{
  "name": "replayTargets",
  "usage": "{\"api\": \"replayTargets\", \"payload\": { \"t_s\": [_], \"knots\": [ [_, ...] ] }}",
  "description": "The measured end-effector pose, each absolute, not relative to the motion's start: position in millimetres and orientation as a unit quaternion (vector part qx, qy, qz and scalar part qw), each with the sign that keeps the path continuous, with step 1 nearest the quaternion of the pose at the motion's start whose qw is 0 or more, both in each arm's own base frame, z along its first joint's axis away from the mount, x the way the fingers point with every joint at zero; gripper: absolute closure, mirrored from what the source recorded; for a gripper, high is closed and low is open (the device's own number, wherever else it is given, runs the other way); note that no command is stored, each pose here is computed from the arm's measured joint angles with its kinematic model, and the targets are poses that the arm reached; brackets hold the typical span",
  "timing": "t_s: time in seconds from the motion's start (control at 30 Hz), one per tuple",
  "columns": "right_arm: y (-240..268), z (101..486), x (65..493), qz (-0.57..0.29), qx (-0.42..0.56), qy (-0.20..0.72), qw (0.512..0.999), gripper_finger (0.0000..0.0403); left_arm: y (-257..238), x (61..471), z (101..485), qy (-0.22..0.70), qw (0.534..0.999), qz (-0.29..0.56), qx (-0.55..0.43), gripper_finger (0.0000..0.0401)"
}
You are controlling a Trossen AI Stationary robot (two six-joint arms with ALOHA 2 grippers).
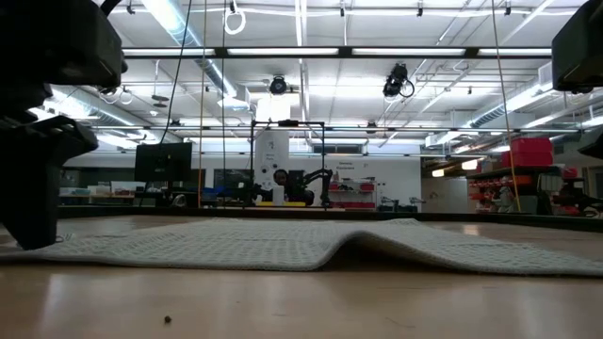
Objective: Fold microfiber towels
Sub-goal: Fold the gray towel
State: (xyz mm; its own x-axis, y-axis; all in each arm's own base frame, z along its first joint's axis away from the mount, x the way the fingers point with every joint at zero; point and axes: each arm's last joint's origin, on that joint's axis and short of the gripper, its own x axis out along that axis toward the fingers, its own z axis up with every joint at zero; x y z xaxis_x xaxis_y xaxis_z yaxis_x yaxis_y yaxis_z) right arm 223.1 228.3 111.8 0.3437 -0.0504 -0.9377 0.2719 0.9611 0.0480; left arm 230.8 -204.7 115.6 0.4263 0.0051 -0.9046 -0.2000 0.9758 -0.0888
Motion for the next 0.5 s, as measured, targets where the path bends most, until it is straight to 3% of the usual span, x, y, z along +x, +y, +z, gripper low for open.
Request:
{"api": "replayTargets", "payload": {
  "t_s": [0.33,0.5],
  "knots": [
    [229.2,111.7,222.7,-0.098,0.098,0.563,0.815,0.0324,-202.3,229.0,114.5,0.535,0.837,0.075,-0.084,0.0232],
    [230.4,111.6,221.6,-0.096,0.097,0.562,0.816,0.0311,-203.2,229.0,114.5,0.544,0.834,0.057,-0.079,0.0232]
  ]
}}
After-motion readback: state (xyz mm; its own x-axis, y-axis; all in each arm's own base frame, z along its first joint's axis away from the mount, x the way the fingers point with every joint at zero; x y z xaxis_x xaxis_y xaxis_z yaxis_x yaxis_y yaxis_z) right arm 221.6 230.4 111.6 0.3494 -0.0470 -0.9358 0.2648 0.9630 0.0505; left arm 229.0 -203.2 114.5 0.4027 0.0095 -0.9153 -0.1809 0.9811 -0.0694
